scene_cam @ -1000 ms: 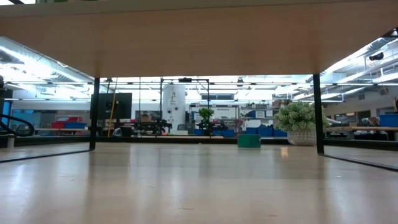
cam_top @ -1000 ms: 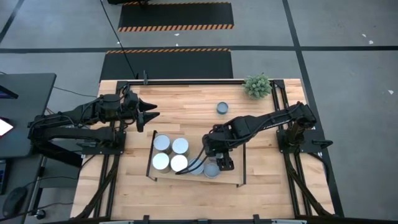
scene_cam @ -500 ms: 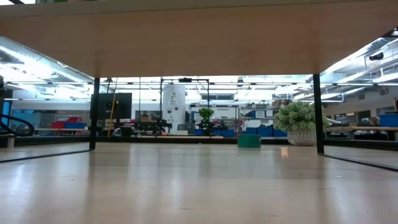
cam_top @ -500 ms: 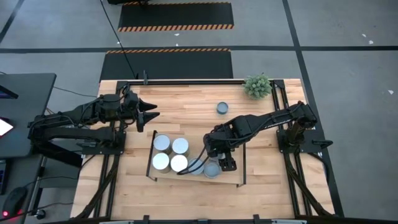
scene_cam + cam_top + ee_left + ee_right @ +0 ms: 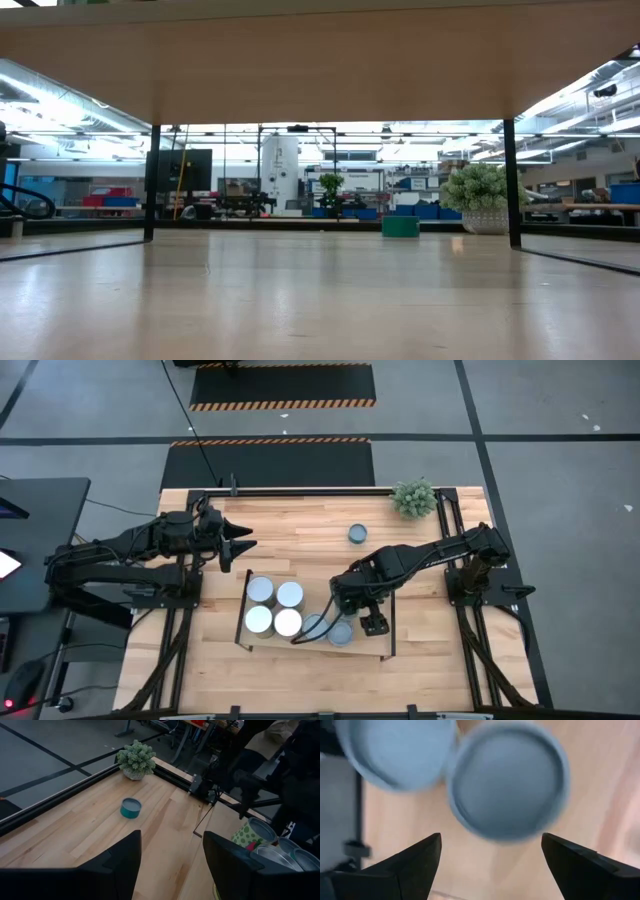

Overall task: Pick and place cans onto a shelf
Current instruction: Put the canned peas on the shelf, then adjust the canned mixed vegetables on the shelf

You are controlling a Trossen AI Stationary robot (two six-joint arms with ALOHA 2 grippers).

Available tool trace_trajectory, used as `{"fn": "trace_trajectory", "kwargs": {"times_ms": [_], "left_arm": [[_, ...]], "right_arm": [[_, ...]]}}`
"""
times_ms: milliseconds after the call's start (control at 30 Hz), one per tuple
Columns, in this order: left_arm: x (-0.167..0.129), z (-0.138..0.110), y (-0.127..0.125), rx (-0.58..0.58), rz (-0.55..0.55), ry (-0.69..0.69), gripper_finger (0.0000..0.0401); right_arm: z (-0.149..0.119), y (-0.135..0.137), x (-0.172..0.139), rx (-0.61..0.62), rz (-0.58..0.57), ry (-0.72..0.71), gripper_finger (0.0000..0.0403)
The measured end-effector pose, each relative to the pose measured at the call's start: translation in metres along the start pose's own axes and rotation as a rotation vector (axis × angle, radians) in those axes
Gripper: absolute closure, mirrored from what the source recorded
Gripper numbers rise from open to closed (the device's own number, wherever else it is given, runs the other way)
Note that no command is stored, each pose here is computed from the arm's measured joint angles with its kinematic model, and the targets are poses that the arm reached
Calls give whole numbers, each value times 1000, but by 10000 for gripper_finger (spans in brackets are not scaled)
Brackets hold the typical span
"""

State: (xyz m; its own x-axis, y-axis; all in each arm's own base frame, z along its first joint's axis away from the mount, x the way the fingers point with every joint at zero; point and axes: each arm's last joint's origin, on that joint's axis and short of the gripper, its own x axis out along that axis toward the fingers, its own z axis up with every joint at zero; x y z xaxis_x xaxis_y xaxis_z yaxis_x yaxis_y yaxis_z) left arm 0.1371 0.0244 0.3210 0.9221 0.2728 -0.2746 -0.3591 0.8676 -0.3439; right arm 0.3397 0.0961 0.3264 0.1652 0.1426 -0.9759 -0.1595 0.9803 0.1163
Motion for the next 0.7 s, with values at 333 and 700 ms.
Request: {"fn": "trace_trajectory", "kwargs": {"times_ms": [333, 700], "left_arm": [[0, 0, 0, -3, 0, 0, 181], [0, 0, 0, 8, 1, 1, 182]], "right_arm": [[-2, -54, -11, 30, -101, 3, 53], [-14, -142, -40, 175, -177, -142, 53]]}}
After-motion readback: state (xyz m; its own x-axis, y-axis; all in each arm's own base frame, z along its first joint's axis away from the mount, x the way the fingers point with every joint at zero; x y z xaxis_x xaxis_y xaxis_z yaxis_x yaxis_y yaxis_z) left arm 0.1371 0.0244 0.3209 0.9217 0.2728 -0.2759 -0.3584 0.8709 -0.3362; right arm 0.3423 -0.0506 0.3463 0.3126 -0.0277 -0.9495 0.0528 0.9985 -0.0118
